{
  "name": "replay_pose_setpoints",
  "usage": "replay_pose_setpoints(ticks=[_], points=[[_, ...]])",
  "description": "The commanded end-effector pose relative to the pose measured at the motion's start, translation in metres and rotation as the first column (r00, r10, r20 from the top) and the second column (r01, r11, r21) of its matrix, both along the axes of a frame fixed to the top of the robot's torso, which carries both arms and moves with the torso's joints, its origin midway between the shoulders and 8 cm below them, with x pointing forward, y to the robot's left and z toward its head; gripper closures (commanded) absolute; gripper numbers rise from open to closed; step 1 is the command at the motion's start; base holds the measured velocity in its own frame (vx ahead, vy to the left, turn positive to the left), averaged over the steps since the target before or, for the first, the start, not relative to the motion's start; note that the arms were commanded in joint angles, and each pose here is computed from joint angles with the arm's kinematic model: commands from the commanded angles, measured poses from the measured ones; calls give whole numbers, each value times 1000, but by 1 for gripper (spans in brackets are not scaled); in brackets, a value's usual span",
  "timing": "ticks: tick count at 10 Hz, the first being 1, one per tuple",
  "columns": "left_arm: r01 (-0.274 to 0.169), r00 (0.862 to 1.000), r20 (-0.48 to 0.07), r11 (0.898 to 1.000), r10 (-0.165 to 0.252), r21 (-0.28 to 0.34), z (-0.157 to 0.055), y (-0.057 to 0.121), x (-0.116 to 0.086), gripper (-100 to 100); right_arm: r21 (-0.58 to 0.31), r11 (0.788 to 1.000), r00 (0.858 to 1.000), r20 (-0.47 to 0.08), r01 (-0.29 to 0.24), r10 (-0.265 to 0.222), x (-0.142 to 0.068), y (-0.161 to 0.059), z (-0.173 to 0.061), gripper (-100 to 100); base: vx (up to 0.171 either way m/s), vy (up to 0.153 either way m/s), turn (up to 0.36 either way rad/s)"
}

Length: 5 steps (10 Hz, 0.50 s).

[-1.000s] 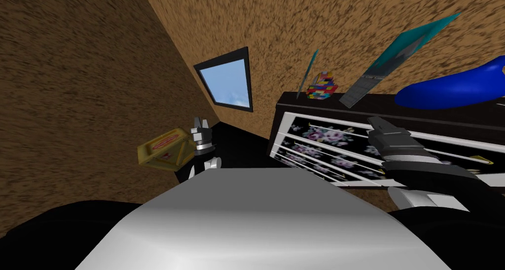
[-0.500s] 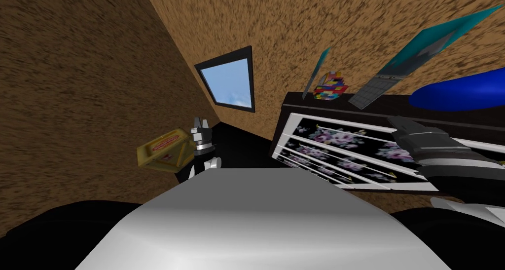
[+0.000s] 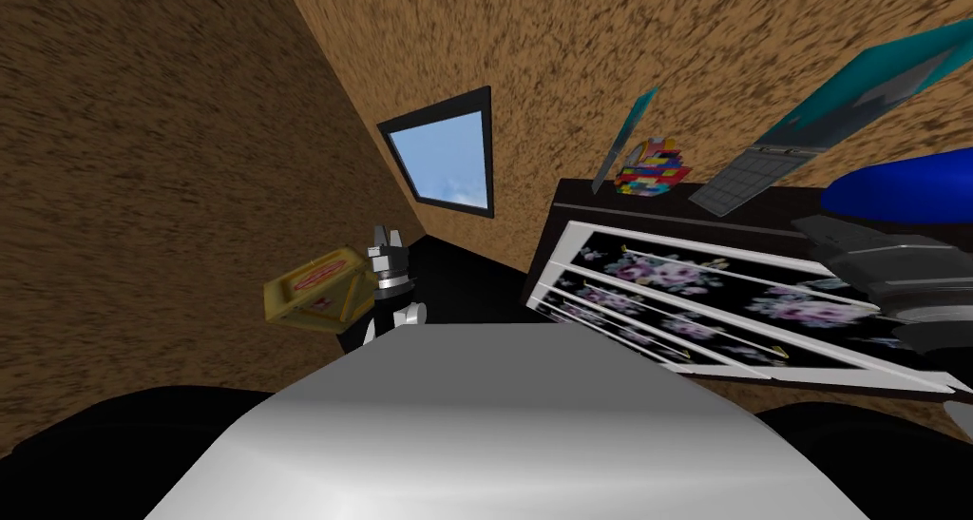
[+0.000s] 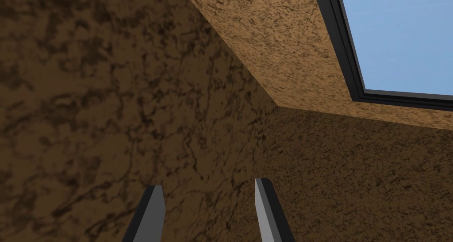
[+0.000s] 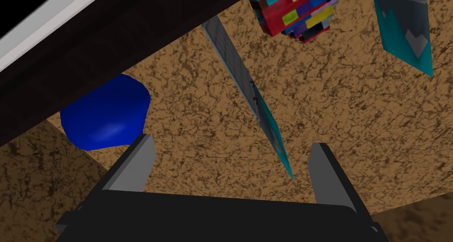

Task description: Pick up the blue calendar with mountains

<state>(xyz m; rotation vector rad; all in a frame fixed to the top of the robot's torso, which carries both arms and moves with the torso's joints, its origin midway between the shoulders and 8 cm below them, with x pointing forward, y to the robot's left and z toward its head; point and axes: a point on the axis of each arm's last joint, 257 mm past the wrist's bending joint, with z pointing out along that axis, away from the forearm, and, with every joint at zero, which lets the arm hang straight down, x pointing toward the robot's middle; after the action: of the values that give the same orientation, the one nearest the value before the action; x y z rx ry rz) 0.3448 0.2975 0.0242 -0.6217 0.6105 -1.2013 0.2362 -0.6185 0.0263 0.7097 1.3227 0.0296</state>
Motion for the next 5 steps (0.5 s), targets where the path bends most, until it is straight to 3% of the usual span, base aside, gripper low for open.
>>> replay_pose_setpoints(ticks=[1,5], points=[[0,1000,0,1000,0,0,0,0,0,0,-46,999,999,-31,25,-27,-4,-11,11,-100,46,9,30],[0,1000,0,1000,0,0,0,0,0,0,-192,979,988,-124,62,-87,-6,-32,43,-100,73,-39,66]])
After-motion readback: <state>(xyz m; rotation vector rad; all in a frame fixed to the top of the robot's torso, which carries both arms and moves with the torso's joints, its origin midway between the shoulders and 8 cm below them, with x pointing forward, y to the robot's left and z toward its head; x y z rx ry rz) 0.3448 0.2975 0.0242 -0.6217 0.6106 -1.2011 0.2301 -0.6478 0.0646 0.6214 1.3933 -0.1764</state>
